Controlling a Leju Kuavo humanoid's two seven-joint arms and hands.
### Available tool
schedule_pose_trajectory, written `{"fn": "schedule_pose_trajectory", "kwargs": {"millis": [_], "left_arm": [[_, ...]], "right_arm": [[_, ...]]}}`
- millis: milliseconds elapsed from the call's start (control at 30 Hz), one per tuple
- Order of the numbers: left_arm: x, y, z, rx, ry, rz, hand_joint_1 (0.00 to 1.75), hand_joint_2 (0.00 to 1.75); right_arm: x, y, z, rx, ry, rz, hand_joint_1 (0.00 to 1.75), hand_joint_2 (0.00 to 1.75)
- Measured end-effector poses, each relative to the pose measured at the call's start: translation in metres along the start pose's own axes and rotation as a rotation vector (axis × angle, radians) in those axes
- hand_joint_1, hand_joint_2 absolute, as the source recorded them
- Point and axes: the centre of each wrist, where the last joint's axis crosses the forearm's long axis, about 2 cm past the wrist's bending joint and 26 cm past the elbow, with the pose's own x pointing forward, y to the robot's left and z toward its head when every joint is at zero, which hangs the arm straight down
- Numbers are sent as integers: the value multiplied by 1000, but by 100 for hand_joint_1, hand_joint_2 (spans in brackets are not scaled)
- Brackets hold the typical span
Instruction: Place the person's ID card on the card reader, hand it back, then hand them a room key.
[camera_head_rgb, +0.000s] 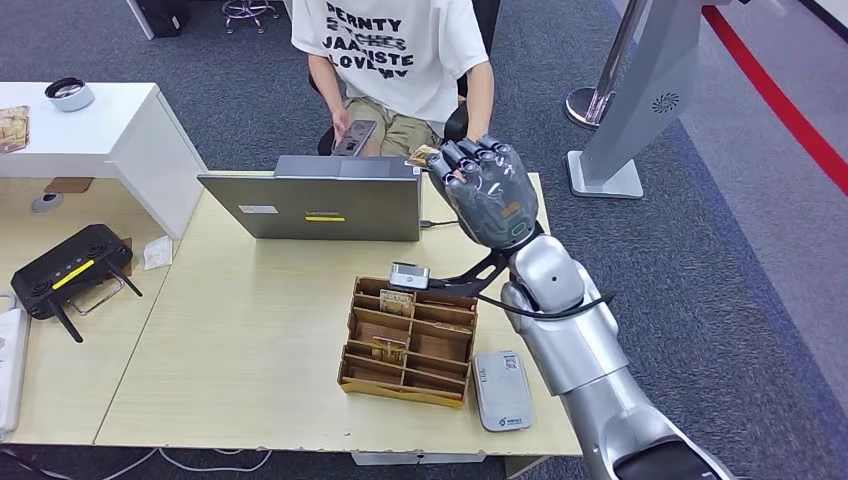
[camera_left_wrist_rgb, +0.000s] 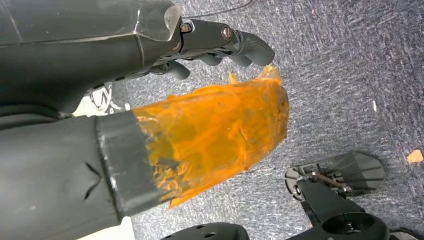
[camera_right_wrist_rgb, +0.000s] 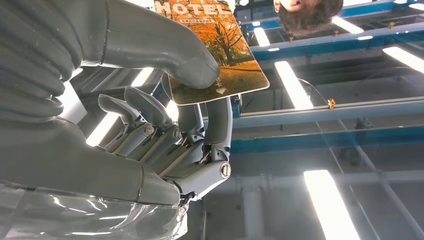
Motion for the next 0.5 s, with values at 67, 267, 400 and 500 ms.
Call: {"fn": "schedule_pose_trajectory", "kwargs": {"millis": [67, 267, 400, 500], "left_arm": [[0, 0, 0, 0, 0, -3, 0, 0], [1, 0, 0, 1, -1, -7, 0, 0], [1, 0, 0, 1, 0, -12, 0, 0], [1, 0, 0, 1, -1, -13, 0, 0]], "right_arm": [[0, 1, 0, 5, -1, 1, 175, 175], [0, 3, 1, 15, -4, 1, 175, 175], [0, 3, 2, 17, -4, 2, 175, 175], [0, 4, 2, 20, -4, 2, 175, 175]]}}
